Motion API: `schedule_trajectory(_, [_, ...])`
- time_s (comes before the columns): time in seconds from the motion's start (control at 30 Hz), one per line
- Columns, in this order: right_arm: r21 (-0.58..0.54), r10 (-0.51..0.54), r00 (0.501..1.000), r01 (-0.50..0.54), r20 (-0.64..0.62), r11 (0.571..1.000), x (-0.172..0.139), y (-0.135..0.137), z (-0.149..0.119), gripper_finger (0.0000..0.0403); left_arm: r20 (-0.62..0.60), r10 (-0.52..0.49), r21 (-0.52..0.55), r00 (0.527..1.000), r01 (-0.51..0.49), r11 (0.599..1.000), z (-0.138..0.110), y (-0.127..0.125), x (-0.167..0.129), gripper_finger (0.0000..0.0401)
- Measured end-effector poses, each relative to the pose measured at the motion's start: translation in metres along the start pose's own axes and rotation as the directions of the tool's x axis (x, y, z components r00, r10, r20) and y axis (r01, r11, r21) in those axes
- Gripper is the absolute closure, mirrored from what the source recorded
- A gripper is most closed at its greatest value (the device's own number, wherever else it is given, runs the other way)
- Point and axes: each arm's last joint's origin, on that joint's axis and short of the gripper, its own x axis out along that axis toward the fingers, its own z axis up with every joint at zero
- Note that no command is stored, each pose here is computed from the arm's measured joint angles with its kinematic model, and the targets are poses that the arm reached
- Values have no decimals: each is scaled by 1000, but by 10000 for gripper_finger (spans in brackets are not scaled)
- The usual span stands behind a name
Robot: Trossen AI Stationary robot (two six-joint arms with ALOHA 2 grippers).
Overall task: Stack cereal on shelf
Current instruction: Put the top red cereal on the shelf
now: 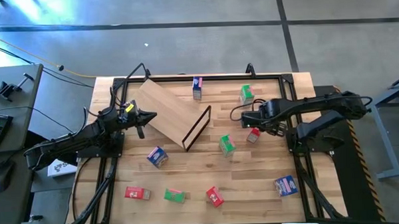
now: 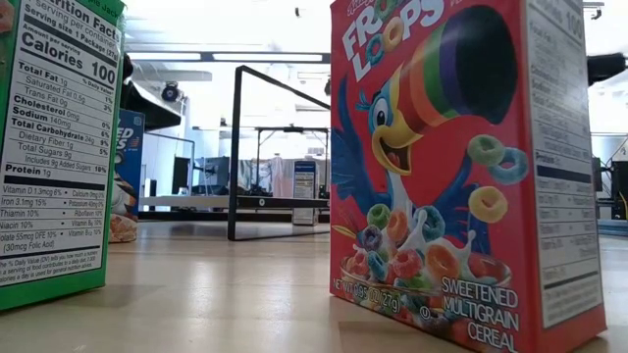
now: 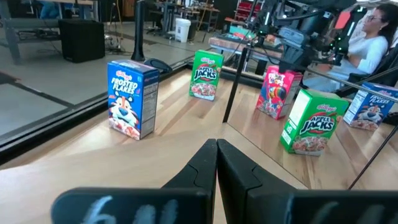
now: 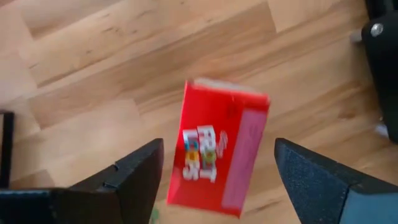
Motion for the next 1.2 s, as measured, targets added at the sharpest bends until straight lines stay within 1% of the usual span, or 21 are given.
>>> schedule_trajectory(0.1, [-6, -29, 1000, 29, 7, 1000, 6, 5, 5, 116, -9, 1, -1, 1000, -1, 1000, -1, 0, 0, 396])
schedule_trajectory(0.27, [-45, -88, 996, 87, -29, 995, 16, 12, 6, 119, -14, 2, -2, 1000, -2, 1000, -1, 0, 0, 396])
schedule_trajectory(0.33, [-46, -98, 995, 97, -29, 994, 19, 14, 6, 127, -14, 2, -2, 1000, -2, 1000, -1, 0, 0, 396])
schedule_trajectory(0.43, [-49, -99, 995, 97, -32, 994, 21, 15, 5, 151, -14, 2, -2, 1000, -2, 1000, -1, 0, 0, 396])
schedule_trajectory(0.6, [-65, -88, 995, 86, -39, 994, 20, 15, 1, 205, -15, 2, -3, 1000, -2, 1000, -2, 0, 0, 396])
schedule_trajectory(0.77, [-122, -73, 997, 68, -36, 990, 20, 16, -1, 247, -21, 2, -11, 1000, -3, 1000, -2, 0, 0, 396])
schedule_trajectory(0.97, [-186, -64, 997, 55, -42, 981, 17, 17, -1, 256, -34, 4, -12, 999, -5, 1000, -3, 0, 0, 396])
schedule_trajectory(1.07, [-227, -31, 998, 18, -53, 974, 8, 22, -1, 256, -33, 4, -11, 999, -5, 1000, -3, 0, 0, 396])
schedule_trajectory(1.2, [-288, 29, 997, -48, -69, 956, -12, 31, 1, 256, -33, 4, -11, 999, -5, 1000, -3, 0, 0, 396])
